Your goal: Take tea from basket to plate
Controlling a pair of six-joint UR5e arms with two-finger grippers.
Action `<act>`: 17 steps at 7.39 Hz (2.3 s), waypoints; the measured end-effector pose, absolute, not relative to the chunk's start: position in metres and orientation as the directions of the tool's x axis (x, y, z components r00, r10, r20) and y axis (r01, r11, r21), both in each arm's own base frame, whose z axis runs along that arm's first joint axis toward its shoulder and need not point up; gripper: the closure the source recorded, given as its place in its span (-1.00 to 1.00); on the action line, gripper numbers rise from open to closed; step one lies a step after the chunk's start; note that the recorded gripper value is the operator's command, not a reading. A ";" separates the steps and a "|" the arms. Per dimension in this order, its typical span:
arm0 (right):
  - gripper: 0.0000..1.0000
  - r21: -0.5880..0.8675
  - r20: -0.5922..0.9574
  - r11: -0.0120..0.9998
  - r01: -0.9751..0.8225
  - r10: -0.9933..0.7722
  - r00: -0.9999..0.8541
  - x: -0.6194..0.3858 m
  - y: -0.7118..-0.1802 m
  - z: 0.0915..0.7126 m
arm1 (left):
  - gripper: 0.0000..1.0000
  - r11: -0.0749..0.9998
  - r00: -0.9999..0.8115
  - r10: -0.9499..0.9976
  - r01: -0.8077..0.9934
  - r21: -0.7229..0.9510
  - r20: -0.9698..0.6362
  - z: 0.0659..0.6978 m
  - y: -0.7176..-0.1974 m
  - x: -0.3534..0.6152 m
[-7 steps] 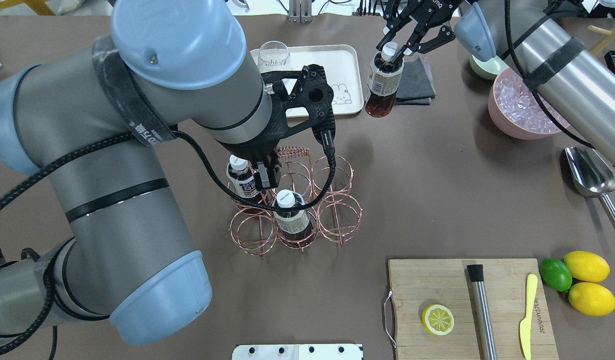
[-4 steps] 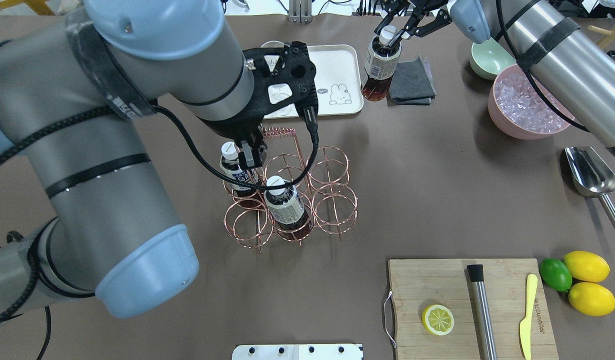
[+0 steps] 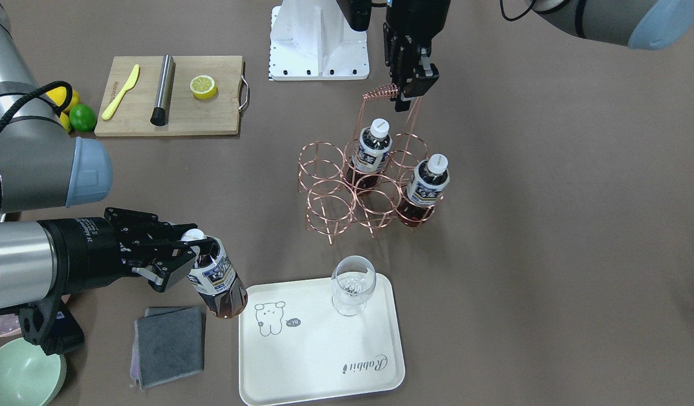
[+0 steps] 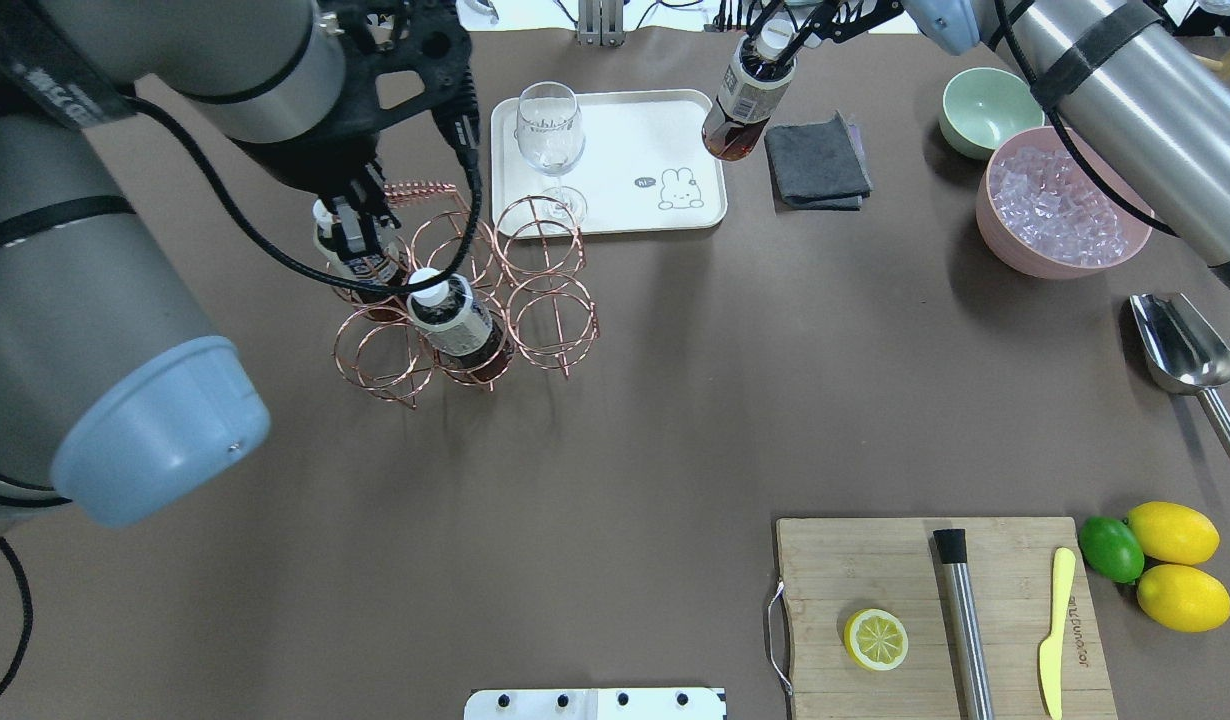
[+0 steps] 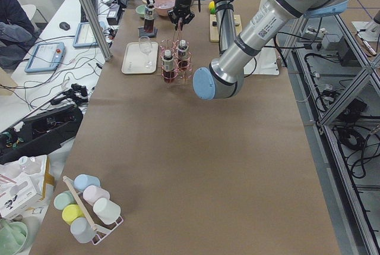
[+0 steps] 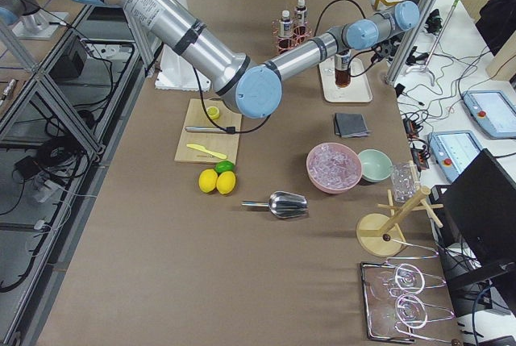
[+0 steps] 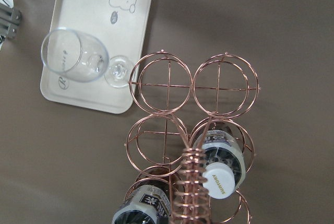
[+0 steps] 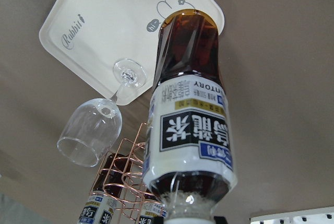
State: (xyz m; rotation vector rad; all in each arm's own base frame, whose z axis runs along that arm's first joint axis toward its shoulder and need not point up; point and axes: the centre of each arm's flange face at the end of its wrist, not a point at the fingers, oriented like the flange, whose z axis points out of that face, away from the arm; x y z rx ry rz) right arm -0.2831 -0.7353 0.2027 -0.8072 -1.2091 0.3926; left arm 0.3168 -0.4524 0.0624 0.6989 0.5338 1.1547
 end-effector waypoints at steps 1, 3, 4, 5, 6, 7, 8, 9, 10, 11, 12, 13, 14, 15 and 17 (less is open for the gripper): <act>1.00 -0.702 0.701 0.695 0.154 0.635 0.325 -0.282 -0.736 0.198 | 1.00 0.255 0.331 0.943 -0.646 0.720 -0.038 0.086 -0.456 0.296; 1.00 -0.571 0.808 0.801 0.178 0.510 0.296 -0.281 -0.736 0.189 | 1.00 0.269 0.337 0.941 -0.686 0.677 -0.032 0.153 -0.467 0.223; 1.00 -0.498 0.852 0.849 0.178 0.440 0.286 -0.281 -0.736 0.183 | 1.00 0.305 0.362 0.931 -0.690 0.657 -0.052 0.183 -0.479 0.181; 1.00 -0.430 0.884 0.887 0.171 0.374 0.280 -0.282 -0.737 0.175 | 1.00 0.312 0.372 0.927 -0.701 0.641 -0.044 0.207 -0.491 0.137; 1.00 -0.376 0.904 0.913 0.158 0.324 0.279 -0.284 -0.737 0.171 | 1.00 0.280 0.347 0.938 -0.733 0.620 -0.012 0.230 -0.500 0.103; 1.00 -0.348 0.913 0.926 0.149 0.298 0.280 -0.285 -0.737 0.169 | 1.00 0.251 0.315 0.949 -0.762 0.597 0.003 0.255 -0.510 0.079; 1.00 -0.330 0.917 0.933 0.143 0.282 0.281 -0.286 -0.737 0.167 | 1.00 0.236 0.289 0.957 -0.775 0.587 -0.004 0.280 -0.525 0.057; 1.00 -0.311 0.923 0.941 0.136 0.264 0.281 -0.286 -0.737 0.165 | 1.00 0.215 0.262 0.965 -0.784 0.582 -0.004 0.305 -0.546 0.035; 1.00 -0.284 0.928 0.951 0.122 0.241 0.283 -0.286 -0.738 0.165 | 1.00 0.186 0.228 0.974 -0.794 0.578 0.001 0.331 -0.567 0.016; 1.00 -0.247 0.935 0.963 0.106 0.209 0.286 -0.287 -0.738 0.164 | 1.00 0.157 0.199 0.980 -0.802 0.576 0.009 0.356 -0.586 -0.001; 1.00 -0.214 0.940 0.973 0.089 0.180 0.291 -0.286 -0.740 0.164 | 1.00 0.131 0.173 0.985 -0.809 0.573 0.020 0.378 -0.602 -0.013; 1.00 -0.187 0.942 0.980 0.073 0.158 0.295 -0.286 -0.740 0.163 | 1.00 0.111 0.156 0.987 -0.814 0.570 0.031 0.397 -0.616 -0.025; 1.00 -0.162 0.944 0.985 0.057 0.138 0.299 -0.286 -0.742 0.163 | 1.00 0.101 0.149 0.988 -0.815 0.570 0.037 0.414 -0.630 -0.034; 1.00 -0.137 0.945 0.990 0.041 0.118 0.306 -0.285 -0.743 0.163 | 1.00 0.099 0.144 0.989 -0.809 0.580 0.033 0.427 -0.644 -0.037; 1.00 -0.074 0.944 0.997 0.009 0.068 0.323 -0.288 -0.744 0.162 | 1.00 0.106 0.143 0.990 -0.796 0.597 0.015 0.446 -0.663 -0.039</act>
